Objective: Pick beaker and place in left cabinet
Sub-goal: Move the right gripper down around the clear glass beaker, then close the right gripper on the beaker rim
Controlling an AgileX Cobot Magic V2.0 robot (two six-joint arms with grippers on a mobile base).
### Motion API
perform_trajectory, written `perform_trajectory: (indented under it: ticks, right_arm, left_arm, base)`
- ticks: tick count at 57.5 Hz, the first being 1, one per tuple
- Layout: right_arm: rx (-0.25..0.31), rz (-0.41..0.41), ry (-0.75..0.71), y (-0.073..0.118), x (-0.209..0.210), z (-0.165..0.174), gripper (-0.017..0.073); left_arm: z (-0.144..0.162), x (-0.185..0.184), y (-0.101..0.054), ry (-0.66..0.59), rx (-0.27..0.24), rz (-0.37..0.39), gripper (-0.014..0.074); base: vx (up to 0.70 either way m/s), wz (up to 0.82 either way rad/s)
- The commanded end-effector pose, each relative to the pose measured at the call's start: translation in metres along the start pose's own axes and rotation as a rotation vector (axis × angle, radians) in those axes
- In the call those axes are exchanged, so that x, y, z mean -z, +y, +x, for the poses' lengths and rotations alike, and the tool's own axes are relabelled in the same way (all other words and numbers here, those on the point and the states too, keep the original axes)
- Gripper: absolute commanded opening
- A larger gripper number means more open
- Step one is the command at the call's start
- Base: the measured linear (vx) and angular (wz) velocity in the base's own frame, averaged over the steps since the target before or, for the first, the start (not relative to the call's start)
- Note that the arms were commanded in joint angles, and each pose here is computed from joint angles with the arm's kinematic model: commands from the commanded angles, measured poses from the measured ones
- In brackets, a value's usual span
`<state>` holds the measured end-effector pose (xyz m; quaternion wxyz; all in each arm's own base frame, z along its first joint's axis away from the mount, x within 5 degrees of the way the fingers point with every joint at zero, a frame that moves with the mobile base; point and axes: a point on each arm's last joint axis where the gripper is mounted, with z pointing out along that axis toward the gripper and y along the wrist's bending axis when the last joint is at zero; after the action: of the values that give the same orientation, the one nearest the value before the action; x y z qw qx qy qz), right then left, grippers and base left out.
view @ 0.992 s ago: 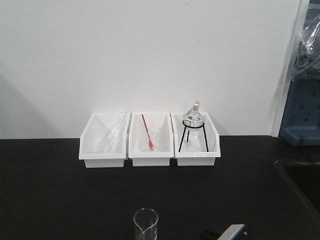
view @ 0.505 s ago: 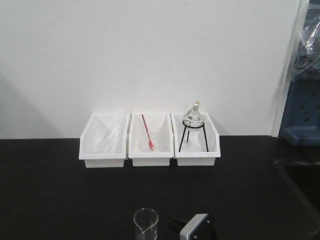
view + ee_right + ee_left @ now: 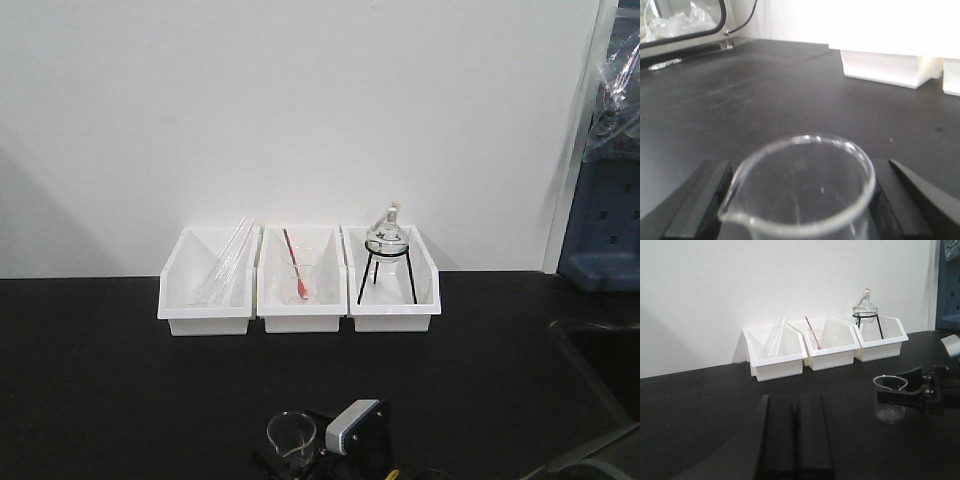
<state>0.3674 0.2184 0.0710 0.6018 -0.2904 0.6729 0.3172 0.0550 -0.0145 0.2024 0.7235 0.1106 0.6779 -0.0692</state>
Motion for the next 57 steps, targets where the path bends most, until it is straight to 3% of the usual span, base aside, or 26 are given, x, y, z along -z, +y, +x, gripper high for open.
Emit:
perform_trajectory:
  ticks: [1, 8, 14, 25, 26, 27, 32, 45, 57]
  right_arm:
    - [0.024, -0.024, -0.171, 0.002, -0.012, -0.038, 0.0575]
    - [0.022, -0.029, -0.169, 0.006, -0.016, -0.037, 0.0531]
    - [0.013, -0.025, -0.141, 0.006, -0.016, -0.035, 0.0441]
    - [0.006, -0.002, -0.057, 0.004, -0.017, -0.027, 0.0199]
    - [0.008, -0.005, -0.059, 0.004, -0.017, -0.028, 0.0103]
    - [0.008, -0.005, -0.061, 0.004, -0.017, -0.028, 0.0077]
    - [0.008, -0.007, -0.065, 0.004, -0.017, -0.028, -0.0007]
    - [0.008, -0.003, -0.053, 0.004, -0.017, -0.027, 0.0009]
    - [0.008, -0.002, -0.05, 0.004, -0.017, -0.027, 0.0084]
  left_arm:
    - [-0.003, 0.001, 0.0, -0.085, 0.012, -0.004, 0.0001]
    - [-0.003, 0.001, 0.0, -0.085, 0.012, -0.004, 0.0001]
    - [-0.003, 0.001, 0.0, -0.085, 0.012, -0.004, 0.0001]
    - [-0.003, 0.001, 0.0, -0.085, 0.012, -0.004, 0.0001]
    - [-0.003, 0.001, 0.0, -0.085, 0.012, -0.004, 0.0001]
    - [-0.003, 0.001, 0.0, -0.085, 0.012, -0.004, 0.0001]
    - [-0.003, 0.001, 0.0, -0.085, 0.012, -0.004, 0.0001]
    - [-0.003, 0.001, 0.0, -0.085, 0.012, -0.004, 0.0001]
    - [-0.003, 0.001, 0.0, -0.085, 0.012, -0.004, 0.0001]
  base:
    - [0.0, 0.0]
    - [0.0, 0.0]
    - [0.0, 0.0]
    - [0.0, 0.0]
    - [0.0, 0.0]
    - [0.0, 0.0]
    - [0.0, 0.0]
    - [0.0, 0.0]
    - [0.0, 0.0]
